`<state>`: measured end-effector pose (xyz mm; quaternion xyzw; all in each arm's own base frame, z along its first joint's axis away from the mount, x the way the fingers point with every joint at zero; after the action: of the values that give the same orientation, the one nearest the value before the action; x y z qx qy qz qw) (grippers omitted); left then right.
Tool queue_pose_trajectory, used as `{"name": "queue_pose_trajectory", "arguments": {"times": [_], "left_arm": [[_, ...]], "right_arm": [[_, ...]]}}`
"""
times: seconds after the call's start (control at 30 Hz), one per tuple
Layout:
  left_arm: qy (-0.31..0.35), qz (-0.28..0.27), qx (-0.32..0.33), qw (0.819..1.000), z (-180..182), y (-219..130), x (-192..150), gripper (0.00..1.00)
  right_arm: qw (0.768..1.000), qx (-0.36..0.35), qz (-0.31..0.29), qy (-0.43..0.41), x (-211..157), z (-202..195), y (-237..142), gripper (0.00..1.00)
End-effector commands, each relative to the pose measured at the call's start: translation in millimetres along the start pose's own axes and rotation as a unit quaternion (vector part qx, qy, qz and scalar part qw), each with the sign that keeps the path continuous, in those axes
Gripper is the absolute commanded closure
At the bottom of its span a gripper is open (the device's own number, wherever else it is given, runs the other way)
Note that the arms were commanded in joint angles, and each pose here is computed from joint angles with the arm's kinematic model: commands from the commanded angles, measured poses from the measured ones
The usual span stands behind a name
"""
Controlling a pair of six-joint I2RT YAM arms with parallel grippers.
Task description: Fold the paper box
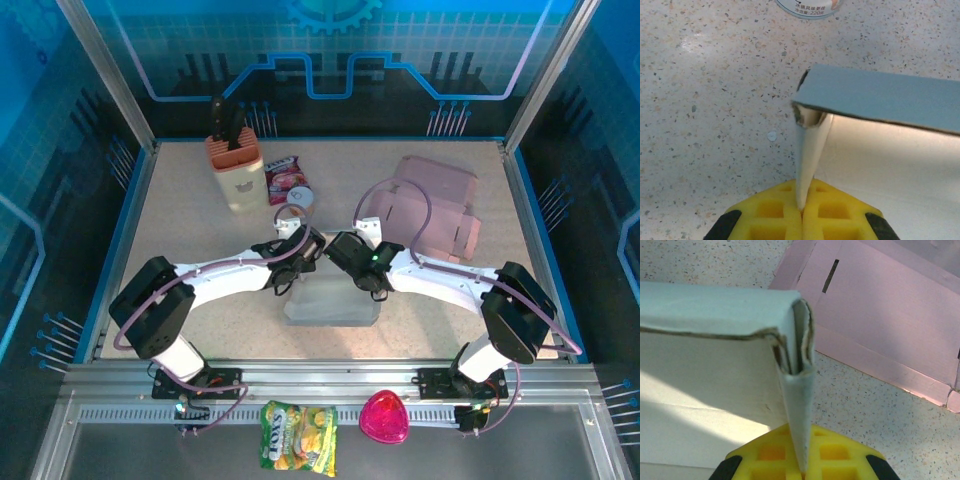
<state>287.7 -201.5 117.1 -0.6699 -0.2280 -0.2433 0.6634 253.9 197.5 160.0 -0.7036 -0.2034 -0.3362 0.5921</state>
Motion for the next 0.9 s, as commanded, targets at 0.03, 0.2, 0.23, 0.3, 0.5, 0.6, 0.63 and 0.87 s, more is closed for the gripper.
{"name": "queue_pose_trajectory", "arguments": {"times": [0.03,0.2,0.23,0.3,0.5,0.6,0.63,0.87], "left_arm": [[0.011,0.027,0.062,0.998,15,3,-11,1.0],[0.017,0.021,0.048,0.998,12,-1,-6,0.92],[0.016,0.018,0.04,0.999,11,-4,-5,0.83],[0.014,0.009,0.028,0.999,10,-13,0,0.67],[-0.005,-0.013,-0.044,0.999,4,-52,12,0.33],[-0.015,-0.016,-0.074,0.997,5,-70,15,0.29],[-0.016,-0.018,-0.08,0.996,6,-75,16,0.29],[-0.028,-0.036,-0.094,0.994,23,-112,21,0.35]], "right_arm": [[1.0,-0.016,-0.014,0.007,2,-7,-1,1.0],[1.0,-0.015,-0.011,0.007,2,-8,0,1.0],[1.0,-0.014,-0.009,0.008,2,-7,1,1.0],[1.0,-0.015,-0.006,0.008,1,-7,2,1.0],[0.999,-0.022,0.022,0.022,0,-10,11,1.0],[0.998,-0.035,0.041,0.032,-3,-12,15,1.0],[0.997,-0.039,0.048,0.036,-4,-13,16,1.0],[0.984,-0.04,0.134,0.108,-16,-25,33,1.0]]}}
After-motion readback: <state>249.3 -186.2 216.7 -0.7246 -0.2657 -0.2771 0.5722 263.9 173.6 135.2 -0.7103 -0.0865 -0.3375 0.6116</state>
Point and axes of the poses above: each hand's point on the last joint's axis, 136 mm out from that joint toward the fingers, its own y axis out along the fingers, its own z axis along the line the jaws close on, x = y × z, the point moved 6 cm from there along -y, back along the fingers, and after that the axes turned 14 degrees about y, right-handed, at the moved point
